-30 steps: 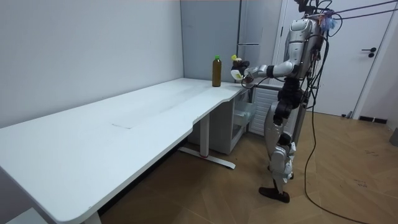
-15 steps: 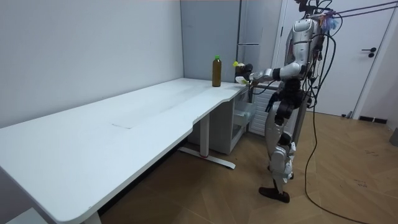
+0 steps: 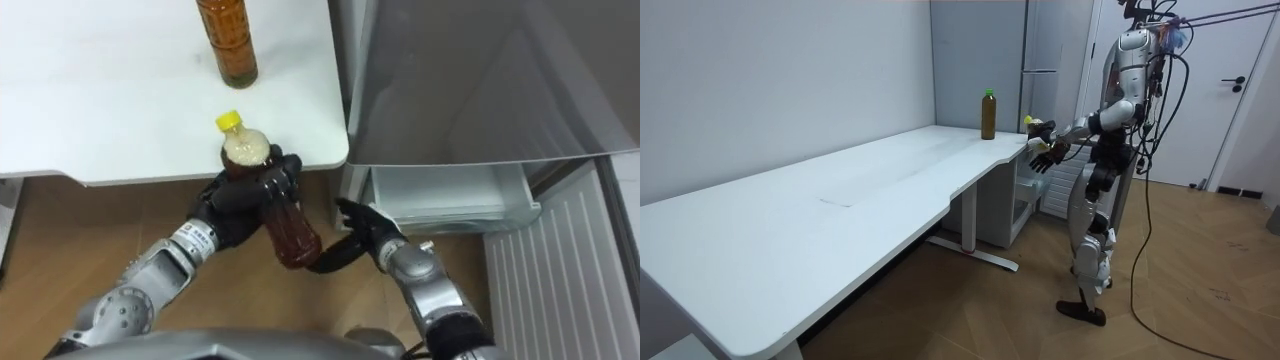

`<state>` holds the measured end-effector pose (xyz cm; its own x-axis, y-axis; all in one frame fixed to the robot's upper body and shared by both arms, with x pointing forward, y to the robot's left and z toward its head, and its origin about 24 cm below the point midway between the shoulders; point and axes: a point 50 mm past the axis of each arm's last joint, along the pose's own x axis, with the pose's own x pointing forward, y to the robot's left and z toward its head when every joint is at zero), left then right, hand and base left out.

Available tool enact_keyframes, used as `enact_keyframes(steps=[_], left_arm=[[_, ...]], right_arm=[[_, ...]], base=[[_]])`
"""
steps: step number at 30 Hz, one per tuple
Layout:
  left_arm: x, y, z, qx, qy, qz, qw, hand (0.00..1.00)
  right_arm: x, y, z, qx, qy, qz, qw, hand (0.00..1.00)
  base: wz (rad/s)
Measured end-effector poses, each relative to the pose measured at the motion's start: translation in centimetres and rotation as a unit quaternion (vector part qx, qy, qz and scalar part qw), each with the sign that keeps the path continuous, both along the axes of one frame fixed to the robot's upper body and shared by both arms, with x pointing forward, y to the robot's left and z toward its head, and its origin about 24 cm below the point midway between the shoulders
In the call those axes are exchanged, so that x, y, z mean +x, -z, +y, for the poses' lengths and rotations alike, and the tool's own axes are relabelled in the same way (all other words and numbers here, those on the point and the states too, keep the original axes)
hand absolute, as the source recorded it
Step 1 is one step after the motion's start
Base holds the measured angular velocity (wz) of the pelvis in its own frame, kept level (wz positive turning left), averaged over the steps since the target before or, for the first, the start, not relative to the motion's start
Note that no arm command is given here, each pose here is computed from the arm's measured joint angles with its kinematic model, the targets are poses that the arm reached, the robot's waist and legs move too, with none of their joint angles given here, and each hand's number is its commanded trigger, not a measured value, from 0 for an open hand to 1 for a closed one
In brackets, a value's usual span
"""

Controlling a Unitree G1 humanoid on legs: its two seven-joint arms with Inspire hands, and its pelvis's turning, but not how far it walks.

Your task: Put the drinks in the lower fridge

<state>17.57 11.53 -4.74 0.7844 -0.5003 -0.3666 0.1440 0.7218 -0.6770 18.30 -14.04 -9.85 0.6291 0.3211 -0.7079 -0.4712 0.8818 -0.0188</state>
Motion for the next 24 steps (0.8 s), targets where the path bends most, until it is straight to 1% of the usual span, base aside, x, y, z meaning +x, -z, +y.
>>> enact_keyframes(steps=[5, 11, 14, 19, 24], left_arm=[[0.3, -0.3, 0.5, -0.001, 0.001, -0.020, 1.000, 1.00], [0.6, -0.8, 0.8, -0.007, 0.004, -0.044, 0.999, 1.00], [0.8, -1.0, 1.2, 0.026, 0.010, -0.066, 0.997, 1.00], [1.0, -1.5, 1.3, 0.095, 0.057, -0.111, 0.988, 1.00], [1.2, -1.7, 1.5, 0.126, 0.075, -0.131, 0.980, 1.00]], right_arm=[[0.7, -1.4, 0.0, 0.013, -0.031, -0.027, 0.999, 0.00], [0.5, -2.8, -0.4, 0.029, -0.067, -0.047, 0.996, 0.00], [0.5, -3.4, -0.7, 0.040, -0.088, -0.049, 0.994, 0.00], [0.5, -3.9, -0.8, 0.049, -0.136, -0.042, 0.989, 0.00], [0.7, -4.6, -0.5, 0.061, -0.159, -0.057, 0.984, 0.00]], base=[[0.00], [0.00], [0.00], [0.00], [0.00]])
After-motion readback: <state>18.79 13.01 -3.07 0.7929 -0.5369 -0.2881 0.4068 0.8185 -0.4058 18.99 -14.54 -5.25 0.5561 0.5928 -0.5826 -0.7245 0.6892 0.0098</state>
